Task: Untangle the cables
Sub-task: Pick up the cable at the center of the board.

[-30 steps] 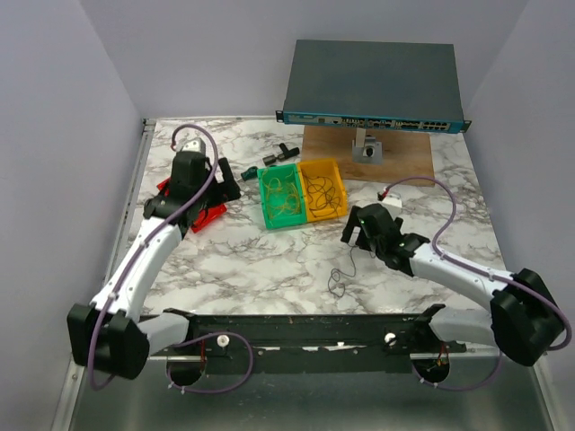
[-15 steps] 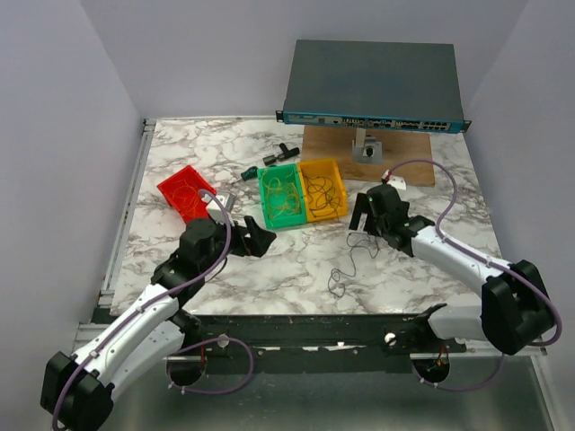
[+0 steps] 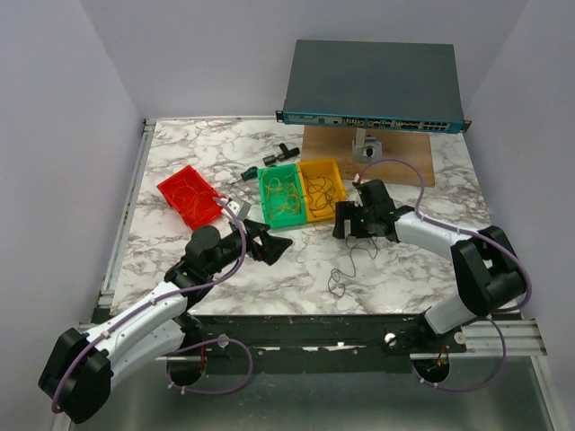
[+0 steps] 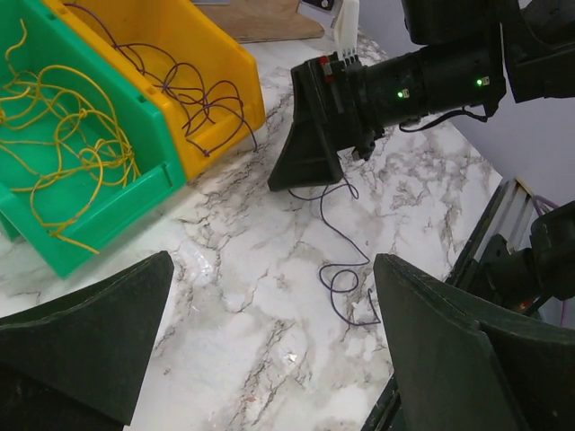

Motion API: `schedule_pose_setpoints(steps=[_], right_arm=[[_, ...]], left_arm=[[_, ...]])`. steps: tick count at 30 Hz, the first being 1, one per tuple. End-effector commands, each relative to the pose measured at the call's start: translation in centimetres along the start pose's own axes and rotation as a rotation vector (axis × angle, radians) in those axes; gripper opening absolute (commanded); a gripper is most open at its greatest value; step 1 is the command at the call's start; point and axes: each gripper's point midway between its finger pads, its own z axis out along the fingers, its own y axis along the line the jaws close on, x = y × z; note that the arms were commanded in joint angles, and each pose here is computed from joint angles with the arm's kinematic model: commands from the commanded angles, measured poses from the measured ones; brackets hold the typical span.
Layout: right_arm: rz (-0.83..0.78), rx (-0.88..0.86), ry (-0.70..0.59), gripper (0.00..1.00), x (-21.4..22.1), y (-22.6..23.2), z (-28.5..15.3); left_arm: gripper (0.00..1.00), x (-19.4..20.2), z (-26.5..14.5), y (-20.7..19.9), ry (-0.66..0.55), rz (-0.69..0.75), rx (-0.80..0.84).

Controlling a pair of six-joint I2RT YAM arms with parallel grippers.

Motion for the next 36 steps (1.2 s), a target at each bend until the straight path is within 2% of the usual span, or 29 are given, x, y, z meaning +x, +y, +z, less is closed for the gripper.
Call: schedule_pose_setpoints(steps=[1,7,10,15,19,24,26,30,33,36], right_arm=[[-0.014,-0.177,0.101,0.95,3.3,2.8,-2.4],[-0.032,-0.189,0.131,0.97,5.7,4.9,-4.4],[-0.026,-0.152,0.151,1.0,6.7,5.3,-4.7],[-0.064,-0.073,0.18,1.0,8.7,5.7,-5.4],[-0.094,0.044,0.161,1.0,8.7,4.8,-5.5],[-0.031,0.173,0.058,1.0,6.3,3.4,-7.0],[0.01,0.157,-0.005,1.0,4.9,3.7,-8.4],[-0.022,-0.015,-0.063,1.0,3.7,5.9,-11.6],[-0.09,-0.122,0.039,1.0,5.4,7.5,-12.5],[-0.128,-0.098,0.115,1.0,7.0,7.8,-12.5]], left_arm=[[0.97,-0.4,0.4,-1.2,-0.034,0.041,0.084],[0.97,-0.2,0.4,-1.5,-0.021,0.039,0.095],[0.97,-0.2,0.2,-1.5,-0.02,0.042,0.097],[0.97,-0.2,0.0,-1.5,-0.018,0.047,0.092],[0.97,-0.1,0.0,-1.5,-0.014,0.045,0.095],[0.97,0.1,0.0,-1.6,-0.005,0.042,0.104],[0.97,0.1,0.0,-1.6,-0.004,0.043,0.103],[0.97,0.2,0.0,-1.6,-0.002,0.044,0.103],[0.97,0.2,0.1,-1.7,0.0,0.043,0.105],[0.97,0.2,0.2,-1.7,0.004,0.042,0.106]])
